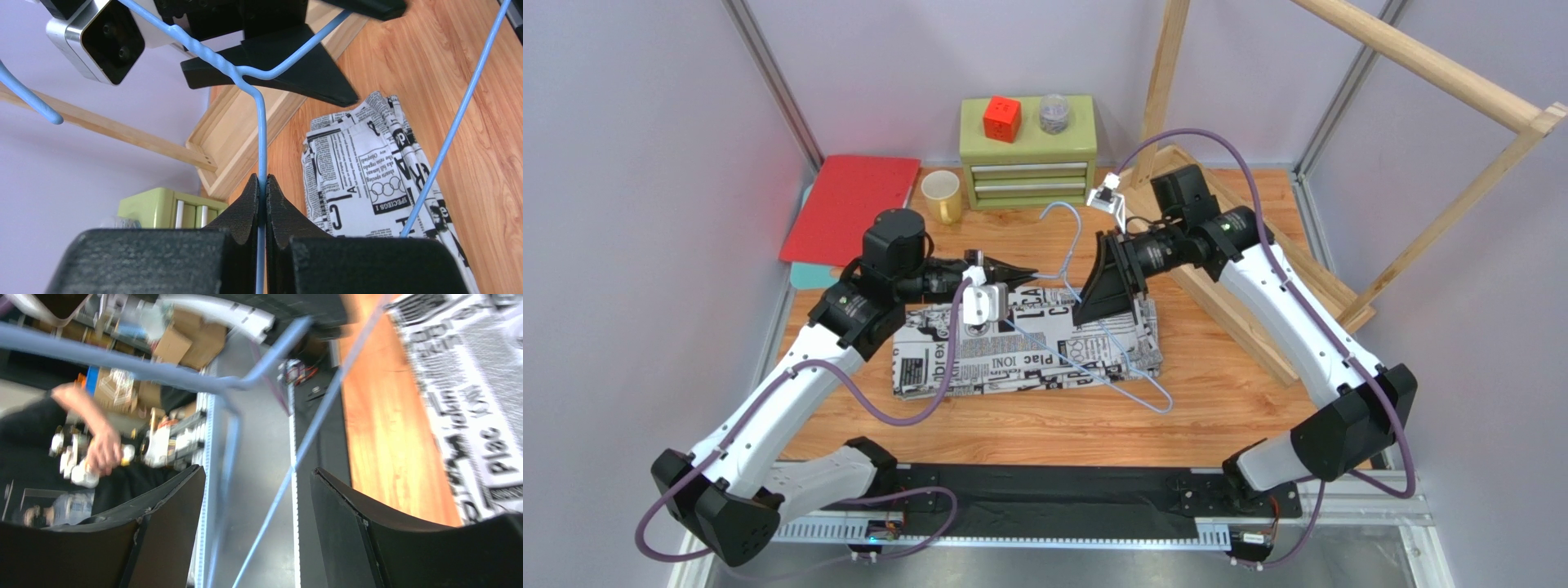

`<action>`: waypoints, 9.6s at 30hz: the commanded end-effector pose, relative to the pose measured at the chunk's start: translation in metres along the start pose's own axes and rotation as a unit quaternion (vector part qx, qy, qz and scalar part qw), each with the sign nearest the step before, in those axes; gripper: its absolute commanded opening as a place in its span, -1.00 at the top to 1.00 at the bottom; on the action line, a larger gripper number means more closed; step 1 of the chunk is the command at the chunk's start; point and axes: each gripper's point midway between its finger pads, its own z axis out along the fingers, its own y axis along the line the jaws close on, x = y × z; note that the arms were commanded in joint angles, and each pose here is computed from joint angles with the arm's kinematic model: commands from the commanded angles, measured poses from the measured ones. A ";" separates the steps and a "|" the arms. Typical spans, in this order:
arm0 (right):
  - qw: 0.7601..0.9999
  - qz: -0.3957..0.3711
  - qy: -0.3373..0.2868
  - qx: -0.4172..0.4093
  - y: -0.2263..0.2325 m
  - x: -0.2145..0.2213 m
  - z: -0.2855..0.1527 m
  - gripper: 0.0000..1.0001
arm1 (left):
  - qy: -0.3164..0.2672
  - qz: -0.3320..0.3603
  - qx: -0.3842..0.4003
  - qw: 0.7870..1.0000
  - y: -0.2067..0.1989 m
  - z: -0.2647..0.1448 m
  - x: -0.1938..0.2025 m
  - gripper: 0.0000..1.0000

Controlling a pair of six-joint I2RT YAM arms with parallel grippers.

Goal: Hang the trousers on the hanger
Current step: Pass the hanger from the right arm to the left, then pass the hanger from the left arm to the right, then place trousers on hanger

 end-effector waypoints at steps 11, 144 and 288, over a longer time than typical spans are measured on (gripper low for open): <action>0.995 -0.025 -0.095 0.021 0.017 -0.033 -0.025 -0.10 | -0.020 0.011 0.003 1.000 0.006 0.006 -0.006 1.00; 0.847 0.169 -0.387 0.321 -0.231 0.040 0.065 0.99 | 0.227 -0.893 -0.152 0.358 -0.112 0.086 0.248 0.62; 0.883 0.301 -0.115 0.341 -0.295 0.053 0.070 -0.44 | 0.101 -0.785 -0.381 0.478 -0.082 -0.139 0.233 0.56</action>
